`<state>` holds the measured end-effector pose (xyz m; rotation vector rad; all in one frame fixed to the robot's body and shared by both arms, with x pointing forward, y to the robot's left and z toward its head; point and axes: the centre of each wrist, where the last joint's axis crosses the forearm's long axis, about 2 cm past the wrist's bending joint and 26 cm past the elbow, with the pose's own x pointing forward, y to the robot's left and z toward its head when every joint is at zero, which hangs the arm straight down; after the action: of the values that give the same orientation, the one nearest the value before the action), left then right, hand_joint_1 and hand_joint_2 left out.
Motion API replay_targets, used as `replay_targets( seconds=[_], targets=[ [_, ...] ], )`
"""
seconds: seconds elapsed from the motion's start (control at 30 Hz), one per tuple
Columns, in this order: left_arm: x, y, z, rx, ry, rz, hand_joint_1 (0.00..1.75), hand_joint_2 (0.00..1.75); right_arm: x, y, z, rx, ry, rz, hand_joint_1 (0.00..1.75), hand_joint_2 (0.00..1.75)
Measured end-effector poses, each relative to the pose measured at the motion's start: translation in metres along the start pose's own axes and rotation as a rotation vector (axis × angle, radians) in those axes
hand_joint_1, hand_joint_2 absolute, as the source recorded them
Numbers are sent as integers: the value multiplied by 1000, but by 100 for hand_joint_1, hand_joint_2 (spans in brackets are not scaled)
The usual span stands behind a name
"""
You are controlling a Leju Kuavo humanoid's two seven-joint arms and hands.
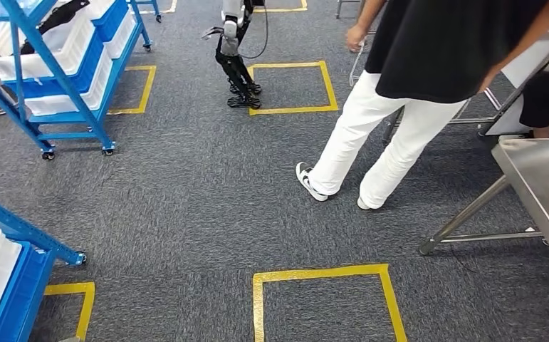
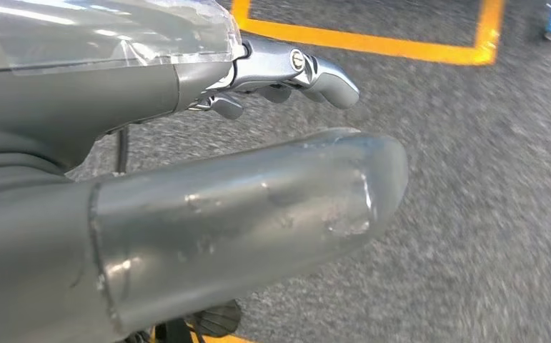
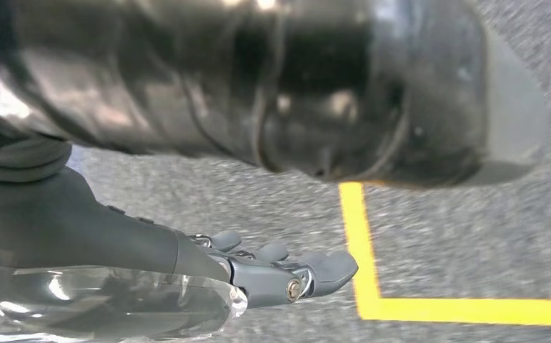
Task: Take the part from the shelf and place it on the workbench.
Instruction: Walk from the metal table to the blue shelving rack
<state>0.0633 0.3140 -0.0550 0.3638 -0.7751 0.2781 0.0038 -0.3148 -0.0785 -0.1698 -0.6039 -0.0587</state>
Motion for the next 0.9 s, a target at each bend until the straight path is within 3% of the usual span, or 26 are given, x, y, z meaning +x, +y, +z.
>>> replay_targets(
  seconds=[0.3, 0.5, 0.67, 0.9],
  targets=[
    [-1, 3, 0, -11, -14, -10, 0, 0, -2, -10, 2, 12, -18, 144, 0, 0],
    [17, 3, -16, -11, -63, -76, 0, 0, 6, -30, -7, -39, -35, 290, 0, 0],
    [22, -2, -19, -6, -68, -49, 0, 0, 7, -39, -12, -68, -34, 295, 0, 0],
    [9, -18, -5, 19, -15, 40, 0, 0, -4, -37, -8, -54, 26, 245, 0, 0]
  ],
)
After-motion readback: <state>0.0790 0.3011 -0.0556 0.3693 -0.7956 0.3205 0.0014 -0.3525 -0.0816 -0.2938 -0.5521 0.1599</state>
